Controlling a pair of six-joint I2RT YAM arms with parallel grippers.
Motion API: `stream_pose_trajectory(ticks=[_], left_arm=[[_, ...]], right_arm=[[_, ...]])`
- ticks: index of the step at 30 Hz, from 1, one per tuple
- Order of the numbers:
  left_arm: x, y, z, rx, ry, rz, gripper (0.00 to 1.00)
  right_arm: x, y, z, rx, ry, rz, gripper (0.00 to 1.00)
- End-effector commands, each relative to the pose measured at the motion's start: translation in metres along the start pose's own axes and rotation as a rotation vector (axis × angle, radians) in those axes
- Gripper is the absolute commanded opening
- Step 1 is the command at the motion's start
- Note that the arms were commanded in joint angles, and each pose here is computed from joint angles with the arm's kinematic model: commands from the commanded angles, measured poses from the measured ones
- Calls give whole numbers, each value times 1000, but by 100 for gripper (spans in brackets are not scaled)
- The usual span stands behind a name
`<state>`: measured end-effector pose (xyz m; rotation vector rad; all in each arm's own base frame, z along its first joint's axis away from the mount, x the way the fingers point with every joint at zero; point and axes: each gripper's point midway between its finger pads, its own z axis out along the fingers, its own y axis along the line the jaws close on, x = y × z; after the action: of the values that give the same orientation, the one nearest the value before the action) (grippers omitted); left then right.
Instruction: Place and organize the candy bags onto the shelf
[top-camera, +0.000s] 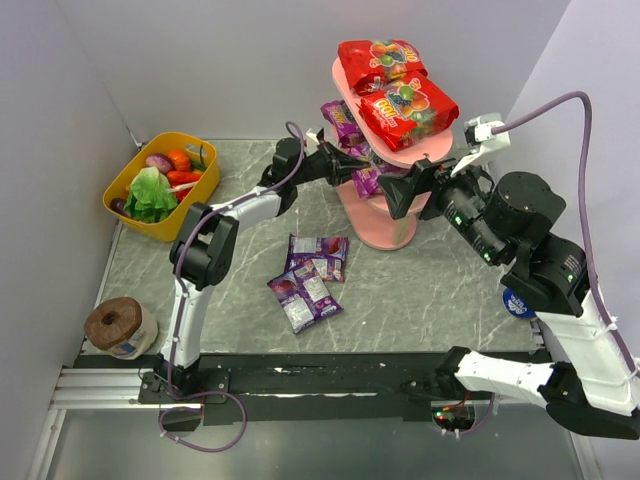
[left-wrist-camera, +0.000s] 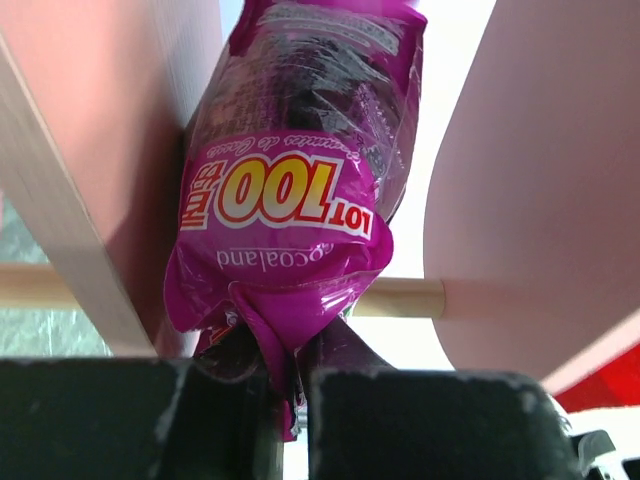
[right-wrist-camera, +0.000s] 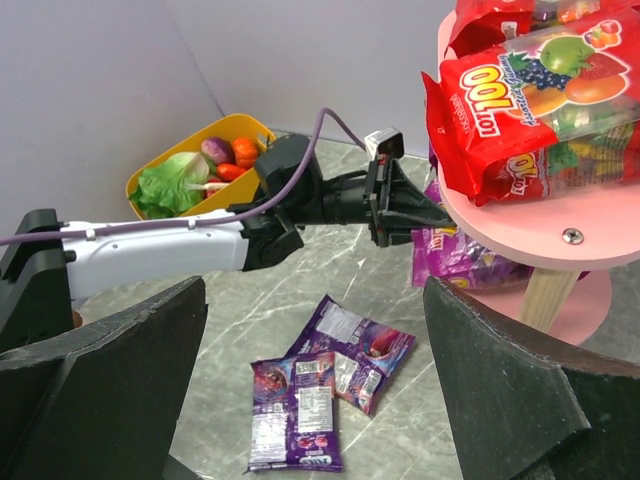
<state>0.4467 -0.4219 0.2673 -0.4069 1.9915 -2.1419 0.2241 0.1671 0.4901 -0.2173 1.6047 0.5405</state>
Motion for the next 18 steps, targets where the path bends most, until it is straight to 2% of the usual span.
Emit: stream_pose_trajectory(ticks=[1, 8, 16, 18], left_arm=[[-10, -19, 11, 40, -34, 29, 12], [-15, -10, 15, 18, -38, 16, 25], [-19, -4, 15, 7, -30, 35, 33], [-21, 0, 12, -4, -46, 40, 40]], right_arm=[[-6, -1, 0, 11, -27, 12, 95], [-7, -2, 0, 15, -31, 13, 95], [-5, 0, 3, 9, -23, 11, 95], [-3, 0, 4, 11, -17, 10, 95]])
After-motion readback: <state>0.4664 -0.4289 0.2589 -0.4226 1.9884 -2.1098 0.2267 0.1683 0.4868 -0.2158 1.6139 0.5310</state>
